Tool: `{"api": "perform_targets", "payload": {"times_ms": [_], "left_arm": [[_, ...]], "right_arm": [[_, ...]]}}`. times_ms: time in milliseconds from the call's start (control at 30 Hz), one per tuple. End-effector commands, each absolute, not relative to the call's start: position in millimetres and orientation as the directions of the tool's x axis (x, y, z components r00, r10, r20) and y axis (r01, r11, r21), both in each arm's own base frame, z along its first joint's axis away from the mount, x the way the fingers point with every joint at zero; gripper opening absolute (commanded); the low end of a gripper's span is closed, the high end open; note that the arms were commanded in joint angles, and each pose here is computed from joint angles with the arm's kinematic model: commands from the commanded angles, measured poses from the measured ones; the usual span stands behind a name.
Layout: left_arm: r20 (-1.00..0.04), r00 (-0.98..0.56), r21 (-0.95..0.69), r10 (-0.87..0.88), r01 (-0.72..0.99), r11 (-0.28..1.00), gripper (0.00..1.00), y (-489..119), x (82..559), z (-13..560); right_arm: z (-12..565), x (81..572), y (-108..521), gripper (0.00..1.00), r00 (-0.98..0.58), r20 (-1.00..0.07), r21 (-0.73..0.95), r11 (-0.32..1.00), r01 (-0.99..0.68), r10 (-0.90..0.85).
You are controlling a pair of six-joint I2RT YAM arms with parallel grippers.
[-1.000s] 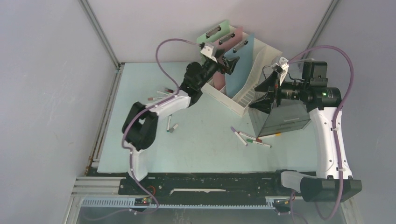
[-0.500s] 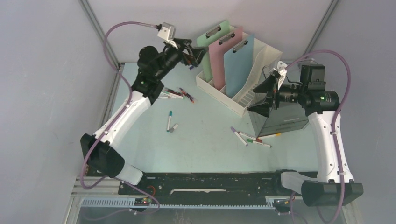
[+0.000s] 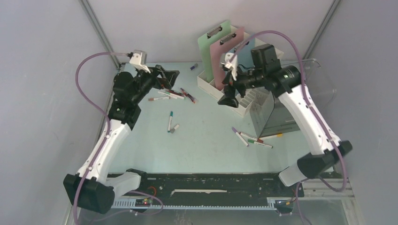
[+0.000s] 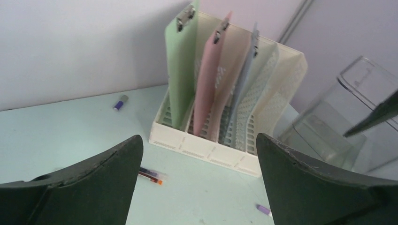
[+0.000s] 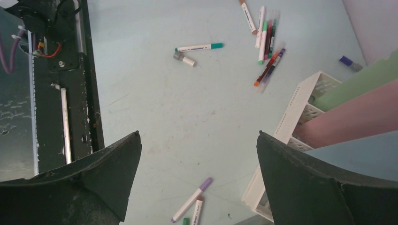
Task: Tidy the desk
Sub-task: Move the stationery to the center of the board.
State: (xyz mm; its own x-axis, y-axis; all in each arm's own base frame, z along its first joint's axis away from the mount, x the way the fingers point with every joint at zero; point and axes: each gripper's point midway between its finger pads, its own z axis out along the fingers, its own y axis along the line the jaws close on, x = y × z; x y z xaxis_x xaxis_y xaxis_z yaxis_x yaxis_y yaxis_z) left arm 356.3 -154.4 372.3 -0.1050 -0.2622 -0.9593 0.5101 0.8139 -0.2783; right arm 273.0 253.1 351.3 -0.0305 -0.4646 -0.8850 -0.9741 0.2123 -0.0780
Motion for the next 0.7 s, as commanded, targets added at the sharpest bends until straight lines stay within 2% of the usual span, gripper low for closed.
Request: {"api": "perform_targets", "payload": {"times_ms": [0, 200, 333, 533, 667], "left_arm": [[-0.920, -0.173, -0.391, -0.352, 0.480, 0.786, 0.97, -144, 395, 374], [-0.857, -0.364, -0.494, -0.365, 0.378, 0.783, 1.00, -143, 482, 335], [-0.823, -0.447, -0.513, -0.350, 0.321, 0.797, 0.95, -148, 543, 294], [-0.789, -0.513, -0.525, -0.339, 0.277, 0.805, 0.86, -159, 616, 228], [-0.807, -0.494, -0.499, -0.324, 0.276, 0.822, 0.84, -171, 650, 211]], "right_arm": [[346, 286, 263, 1.00, -0.101, -0.859, -0.023, 0.236, -0.972, -0.502], [333, 276, 257, 1.00, -0.159, -0.858, 0.067, 0.201, -0.977, -0.489], [330, 261, 245, 1.00, -0.141, -0.861, 0.064, 0.172, -0.983, -0.488], [328, 249, 227, 1.00, -0.136, -0.878, 0.068, 0.161, -0.985, -0.458], [327, 252, 216, 1.00, -0.153, -0.890, 0.081, 0.182, -0.980, -0.429]]}}
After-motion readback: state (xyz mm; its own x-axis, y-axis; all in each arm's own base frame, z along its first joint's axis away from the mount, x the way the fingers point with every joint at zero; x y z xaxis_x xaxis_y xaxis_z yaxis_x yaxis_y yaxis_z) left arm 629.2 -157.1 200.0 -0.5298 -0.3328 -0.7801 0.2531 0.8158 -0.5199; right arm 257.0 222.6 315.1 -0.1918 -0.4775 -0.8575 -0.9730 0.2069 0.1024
